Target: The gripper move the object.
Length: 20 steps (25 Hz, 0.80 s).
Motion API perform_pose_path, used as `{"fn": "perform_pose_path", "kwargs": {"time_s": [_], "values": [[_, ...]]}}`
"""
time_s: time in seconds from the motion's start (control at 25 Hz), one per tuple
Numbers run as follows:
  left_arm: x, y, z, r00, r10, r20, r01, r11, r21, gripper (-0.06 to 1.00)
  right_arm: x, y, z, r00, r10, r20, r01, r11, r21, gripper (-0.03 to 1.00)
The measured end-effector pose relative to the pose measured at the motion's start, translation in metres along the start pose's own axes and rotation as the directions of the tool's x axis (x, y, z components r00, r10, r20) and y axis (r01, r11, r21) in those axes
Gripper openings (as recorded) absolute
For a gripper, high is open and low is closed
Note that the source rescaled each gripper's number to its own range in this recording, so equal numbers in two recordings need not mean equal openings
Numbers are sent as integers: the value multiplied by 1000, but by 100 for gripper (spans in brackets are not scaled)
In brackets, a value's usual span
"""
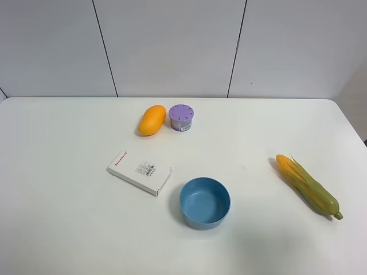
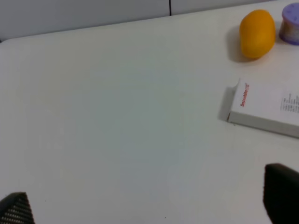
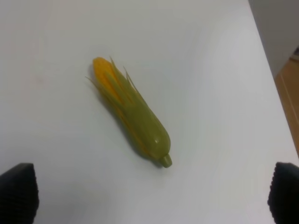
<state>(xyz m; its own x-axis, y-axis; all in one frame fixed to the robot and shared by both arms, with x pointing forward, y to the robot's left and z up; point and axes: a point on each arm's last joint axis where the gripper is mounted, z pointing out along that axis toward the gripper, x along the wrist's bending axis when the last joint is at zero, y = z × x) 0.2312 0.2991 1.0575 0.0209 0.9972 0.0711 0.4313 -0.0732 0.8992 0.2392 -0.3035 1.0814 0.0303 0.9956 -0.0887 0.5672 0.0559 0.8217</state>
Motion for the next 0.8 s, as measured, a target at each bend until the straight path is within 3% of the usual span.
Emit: {"fn": "perform_pose_path", "kwargs": {"time_s": [0.28,0.8], "values": [[0,0,0,1000,0,0,0,1000,0,100,0,-19,-5,1000,3,-7,-4,989,-147,100],[0,0,0,1000,0,0,0,1000,0,100,5,-28,11,997,65,-52,-71,990,-119,100]]}}
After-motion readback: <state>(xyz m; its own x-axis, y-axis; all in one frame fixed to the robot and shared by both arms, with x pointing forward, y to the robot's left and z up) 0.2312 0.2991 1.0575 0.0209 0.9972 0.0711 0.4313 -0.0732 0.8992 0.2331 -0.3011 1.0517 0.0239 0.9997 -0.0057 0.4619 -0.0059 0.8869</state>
